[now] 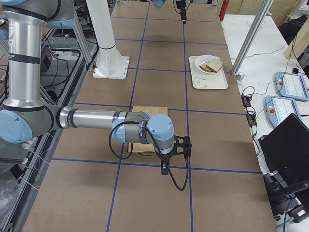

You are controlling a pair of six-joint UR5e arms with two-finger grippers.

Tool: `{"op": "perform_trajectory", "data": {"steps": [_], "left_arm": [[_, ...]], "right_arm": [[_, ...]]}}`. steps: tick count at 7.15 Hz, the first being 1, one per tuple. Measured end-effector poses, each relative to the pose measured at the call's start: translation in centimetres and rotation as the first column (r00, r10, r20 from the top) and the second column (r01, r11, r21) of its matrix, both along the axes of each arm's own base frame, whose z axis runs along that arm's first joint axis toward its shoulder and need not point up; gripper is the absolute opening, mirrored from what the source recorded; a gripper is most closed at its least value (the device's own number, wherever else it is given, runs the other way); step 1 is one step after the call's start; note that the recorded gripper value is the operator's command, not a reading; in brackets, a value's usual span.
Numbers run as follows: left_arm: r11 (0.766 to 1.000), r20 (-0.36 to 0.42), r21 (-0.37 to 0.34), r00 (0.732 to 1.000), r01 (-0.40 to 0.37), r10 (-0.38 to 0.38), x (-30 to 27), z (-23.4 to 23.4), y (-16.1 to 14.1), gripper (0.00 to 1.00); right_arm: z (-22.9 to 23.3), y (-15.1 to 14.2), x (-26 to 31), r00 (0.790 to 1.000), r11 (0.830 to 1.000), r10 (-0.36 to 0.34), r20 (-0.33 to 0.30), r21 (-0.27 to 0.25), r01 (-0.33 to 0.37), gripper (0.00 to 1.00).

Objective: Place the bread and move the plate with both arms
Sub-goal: 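Slide the plate with the left gripper onto the bear tray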

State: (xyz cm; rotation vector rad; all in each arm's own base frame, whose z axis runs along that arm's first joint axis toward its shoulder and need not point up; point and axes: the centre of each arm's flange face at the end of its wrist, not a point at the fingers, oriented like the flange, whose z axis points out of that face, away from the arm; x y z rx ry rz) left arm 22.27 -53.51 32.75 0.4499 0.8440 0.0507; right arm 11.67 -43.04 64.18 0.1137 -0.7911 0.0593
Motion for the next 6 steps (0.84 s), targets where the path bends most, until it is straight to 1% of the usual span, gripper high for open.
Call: {"op": "perform_trajectory", "data": {"steps": [1,2,3,4,5,6], "left_arm": [[0.996,0.156,0.052,0.986,-0.07,0.061,-5.3,2.5,-1.2,0.99],[0.993,0.26,0.025,0.96,-0.116,0.106,-11.8,5.9,-2.7,0.99],[0.988,0.25,-0.061,0.956,-0.144,0.155,-18.2,10.6,-4.0,0.99],[0.97,0.154,-0.12,0.961,-0.211,0.228,-24.4,17.3,-4.9,0.99],[0.959,0.084,-0.13,0.961,-0.253,0.265,-29.4,23.1,-4.5,0.99],[0.957,0.069,-0.144,0.963,-0.25,0.262,-32.1,26.6,-2.8,0.99]], "right_arm": [[0.1,0.1,0.0,1.0,1.0,-0.003,0.001,-0.001,0.003,1.0],[0.4,0.3,0.0,1.0,1.0,-0.005,0.002,-0.004,0.005,1.0],[0.7,0.5,0.0,1.0,1.0,-0.005,-0.008,-0.01,0.005,1.0],[1.1,0.6,0.1,0.999,1.0,-0.005,-0.035,-0.018,0.005,1.0],[1.4,0.7,0.2,0.998,1.0,-0.007,-0.06,-0.027,0.005,1.0],[1.6,0.6,0.0,0.997,0.999,-0.011,-0.07,-0.034,0.008,1.0]]}}
